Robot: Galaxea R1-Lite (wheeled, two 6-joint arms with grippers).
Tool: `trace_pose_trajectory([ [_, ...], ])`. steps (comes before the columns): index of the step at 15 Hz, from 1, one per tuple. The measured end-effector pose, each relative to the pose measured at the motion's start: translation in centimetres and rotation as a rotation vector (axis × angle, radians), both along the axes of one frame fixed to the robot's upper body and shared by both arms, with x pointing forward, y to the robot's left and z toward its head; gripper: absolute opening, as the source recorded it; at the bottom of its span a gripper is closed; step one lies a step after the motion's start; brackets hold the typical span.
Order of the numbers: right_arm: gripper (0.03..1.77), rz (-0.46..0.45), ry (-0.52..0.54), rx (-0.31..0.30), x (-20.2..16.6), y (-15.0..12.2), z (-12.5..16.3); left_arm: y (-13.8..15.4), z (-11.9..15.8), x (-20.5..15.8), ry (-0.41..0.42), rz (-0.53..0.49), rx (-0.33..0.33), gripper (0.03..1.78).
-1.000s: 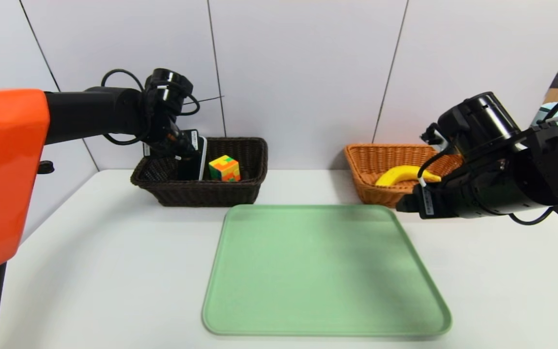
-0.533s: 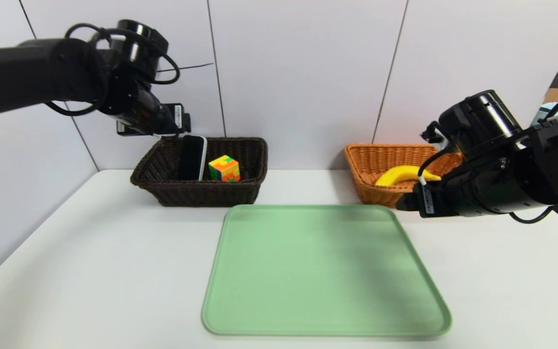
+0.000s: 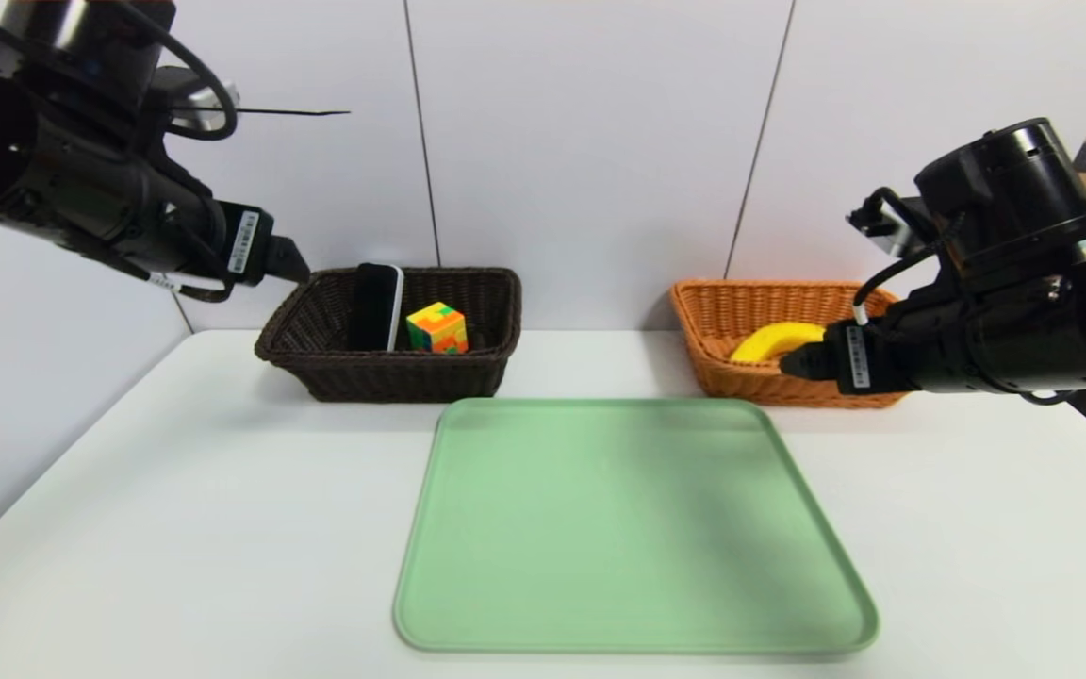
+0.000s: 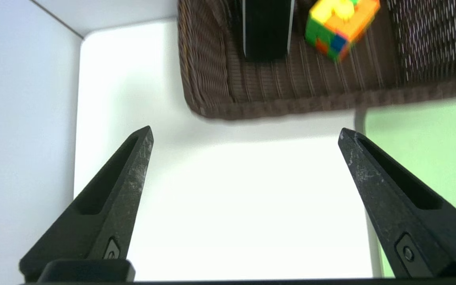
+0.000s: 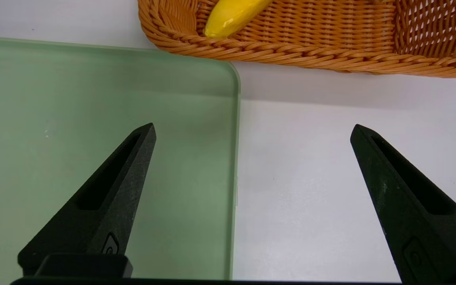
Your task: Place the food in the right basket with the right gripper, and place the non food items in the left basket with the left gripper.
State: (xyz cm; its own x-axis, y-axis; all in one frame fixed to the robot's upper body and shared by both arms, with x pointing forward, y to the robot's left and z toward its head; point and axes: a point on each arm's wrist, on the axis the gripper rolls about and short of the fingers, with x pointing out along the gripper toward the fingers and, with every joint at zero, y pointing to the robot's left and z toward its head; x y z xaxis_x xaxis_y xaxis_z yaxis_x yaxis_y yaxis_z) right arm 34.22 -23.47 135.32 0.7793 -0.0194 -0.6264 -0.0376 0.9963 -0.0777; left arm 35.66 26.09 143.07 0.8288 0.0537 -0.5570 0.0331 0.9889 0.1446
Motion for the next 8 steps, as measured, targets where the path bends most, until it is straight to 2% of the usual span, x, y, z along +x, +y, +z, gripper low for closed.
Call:
trace_pose_trajectory([
  [2, 1.7, -0.016, -0.017, 0.008, -1.2, -0.9, 0.5, 0.4, -0.5, -2.8, 0.013, -0.011, -0.004, 1.67],
  [4, 1.7, -0.057, -0.026, 0.011, -2.5, -2.5, 0.5, 1.2, -0.7, -5.5, -0.011, 0.002, -0.039, 1.67],
  [8, 1.7, -0.136, -0.056, 0.022, -5.6, -5.4, 0.0, 4.2, -0.6, -10.5, -0.099, 0.121, -0.084, 1.68],
])
